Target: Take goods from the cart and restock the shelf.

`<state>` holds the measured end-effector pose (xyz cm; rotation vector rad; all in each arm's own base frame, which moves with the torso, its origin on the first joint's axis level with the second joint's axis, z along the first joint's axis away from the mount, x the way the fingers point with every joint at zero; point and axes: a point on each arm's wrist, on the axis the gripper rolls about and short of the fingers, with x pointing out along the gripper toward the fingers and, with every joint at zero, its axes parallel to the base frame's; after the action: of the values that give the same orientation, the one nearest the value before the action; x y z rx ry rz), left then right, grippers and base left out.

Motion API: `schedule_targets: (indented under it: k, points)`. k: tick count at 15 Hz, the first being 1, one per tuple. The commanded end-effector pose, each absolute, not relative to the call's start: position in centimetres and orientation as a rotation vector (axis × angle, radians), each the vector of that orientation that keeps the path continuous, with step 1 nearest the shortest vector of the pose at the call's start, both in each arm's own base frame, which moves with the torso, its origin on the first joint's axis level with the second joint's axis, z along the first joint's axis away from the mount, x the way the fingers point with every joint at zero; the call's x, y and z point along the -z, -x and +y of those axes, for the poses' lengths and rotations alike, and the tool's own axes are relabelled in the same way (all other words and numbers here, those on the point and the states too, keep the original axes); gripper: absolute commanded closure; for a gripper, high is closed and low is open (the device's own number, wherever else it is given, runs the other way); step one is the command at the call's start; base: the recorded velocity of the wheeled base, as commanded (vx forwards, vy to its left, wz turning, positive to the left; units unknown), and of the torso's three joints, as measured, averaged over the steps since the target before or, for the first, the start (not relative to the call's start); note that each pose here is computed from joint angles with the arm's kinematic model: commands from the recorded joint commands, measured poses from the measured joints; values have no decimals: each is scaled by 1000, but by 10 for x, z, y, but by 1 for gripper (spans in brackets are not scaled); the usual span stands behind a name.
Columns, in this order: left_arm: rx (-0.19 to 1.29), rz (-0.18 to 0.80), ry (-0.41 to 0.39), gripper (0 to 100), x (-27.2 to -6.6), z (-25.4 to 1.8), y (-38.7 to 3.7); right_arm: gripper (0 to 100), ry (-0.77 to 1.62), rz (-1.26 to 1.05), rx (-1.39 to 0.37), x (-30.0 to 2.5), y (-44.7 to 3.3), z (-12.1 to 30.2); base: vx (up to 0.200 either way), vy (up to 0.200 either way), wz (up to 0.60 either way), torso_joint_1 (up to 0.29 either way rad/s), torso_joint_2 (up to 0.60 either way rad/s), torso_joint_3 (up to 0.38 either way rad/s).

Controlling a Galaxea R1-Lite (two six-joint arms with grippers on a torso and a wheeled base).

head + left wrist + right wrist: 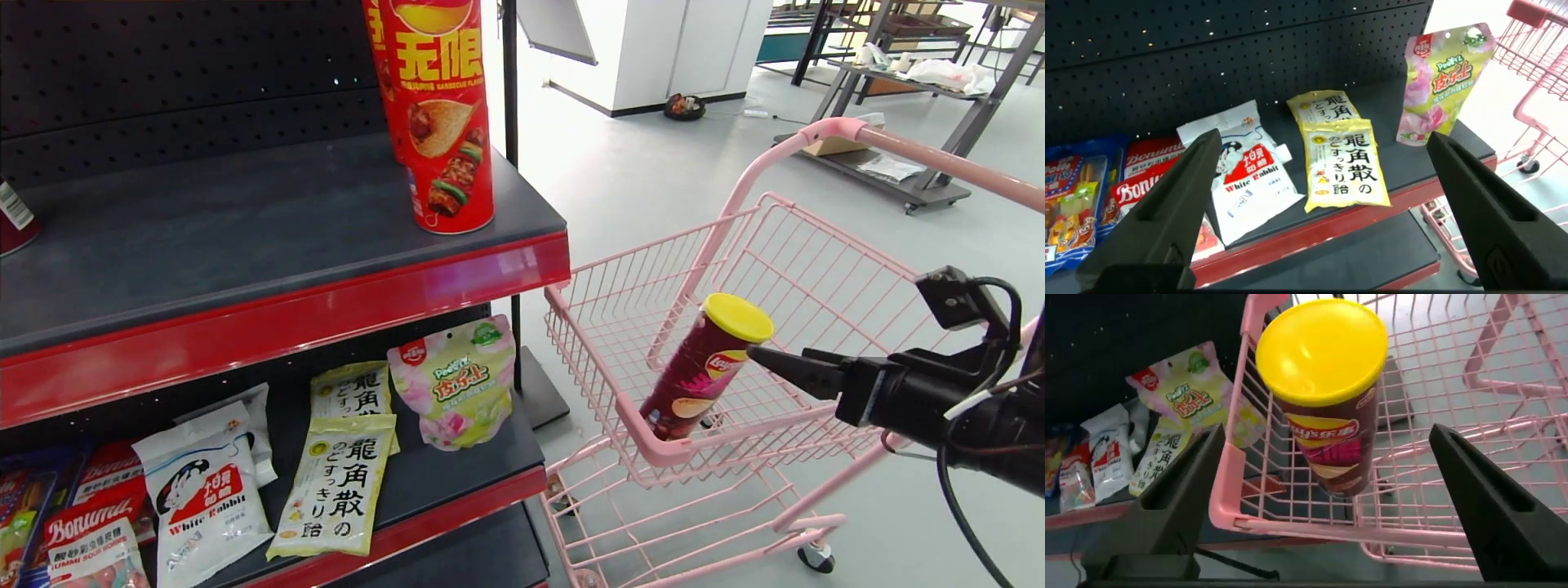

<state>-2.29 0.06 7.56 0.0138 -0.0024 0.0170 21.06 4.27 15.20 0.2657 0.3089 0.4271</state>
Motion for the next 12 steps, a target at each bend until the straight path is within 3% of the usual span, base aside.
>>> schedule_targets:
  k: [1,12]
  points:
    - [-17,-1,-14,0,-76,1,23,0,-262,347,-456,-145,-214,51,0,0,0,0,0,0]
    - [-17,-1,-14,0,-76,1,23,0,-206,350,-421,-108,-283,71,0,0,0,0,0,0]
